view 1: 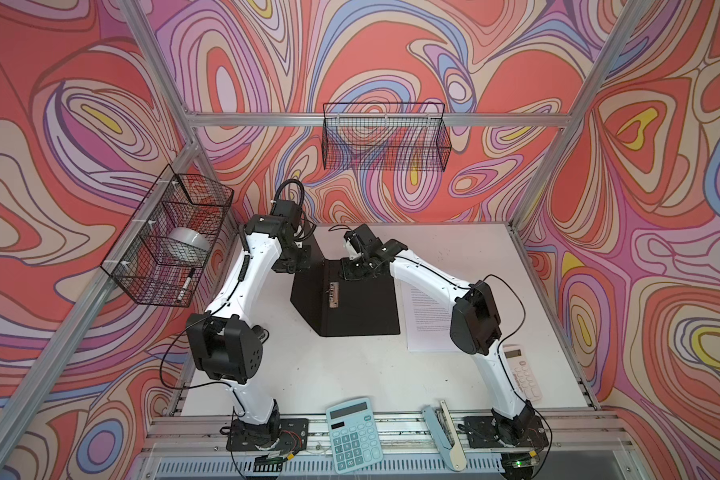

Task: Put the files into the folder

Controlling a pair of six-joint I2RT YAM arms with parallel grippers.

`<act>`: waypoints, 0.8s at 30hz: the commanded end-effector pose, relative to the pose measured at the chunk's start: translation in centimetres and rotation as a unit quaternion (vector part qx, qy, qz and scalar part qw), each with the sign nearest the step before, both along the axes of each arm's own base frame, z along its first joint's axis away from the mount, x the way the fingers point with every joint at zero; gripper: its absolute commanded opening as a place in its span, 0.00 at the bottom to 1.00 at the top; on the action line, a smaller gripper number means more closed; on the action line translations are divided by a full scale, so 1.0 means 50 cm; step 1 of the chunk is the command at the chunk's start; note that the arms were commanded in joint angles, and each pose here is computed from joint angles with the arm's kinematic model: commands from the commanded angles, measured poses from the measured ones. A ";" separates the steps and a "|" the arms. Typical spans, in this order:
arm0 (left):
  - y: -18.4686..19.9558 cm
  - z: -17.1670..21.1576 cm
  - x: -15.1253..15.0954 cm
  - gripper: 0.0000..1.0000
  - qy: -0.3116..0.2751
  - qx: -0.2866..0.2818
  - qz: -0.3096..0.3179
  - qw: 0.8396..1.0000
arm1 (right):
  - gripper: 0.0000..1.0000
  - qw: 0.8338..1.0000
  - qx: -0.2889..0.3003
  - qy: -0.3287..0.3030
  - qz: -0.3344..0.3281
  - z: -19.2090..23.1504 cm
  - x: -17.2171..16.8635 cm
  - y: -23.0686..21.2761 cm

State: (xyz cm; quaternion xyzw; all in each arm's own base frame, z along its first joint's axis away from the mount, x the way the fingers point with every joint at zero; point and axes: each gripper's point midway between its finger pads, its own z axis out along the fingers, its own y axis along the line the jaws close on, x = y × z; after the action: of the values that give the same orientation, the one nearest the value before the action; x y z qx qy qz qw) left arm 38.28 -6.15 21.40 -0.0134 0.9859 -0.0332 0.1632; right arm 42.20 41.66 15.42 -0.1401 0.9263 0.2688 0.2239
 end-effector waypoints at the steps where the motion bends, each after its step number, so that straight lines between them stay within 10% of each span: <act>1: 0.031 0.000 0.002 0.03 0.005 0.028 0.004 1.000 | 0.33 1.000 -0.002 -0.010 0.003 0.009 -0.011 -0.015; 24: 0.094 -0.073 -0.013 0.48 0.043 0.042 0.015 0.998 | 0.33 0.997 -0.034 0.072 -0.011 -0.180 -0.085 -0.066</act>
State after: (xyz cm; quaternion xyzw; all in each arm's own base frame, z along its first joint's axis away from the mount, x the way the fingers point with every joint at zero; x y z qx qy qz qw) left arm 37.87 -2.20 18.52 -0.0246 0.9912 0.0014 0.1298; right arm 38.12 38.45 7.70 -0.1208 0.9475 0.2481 0.1617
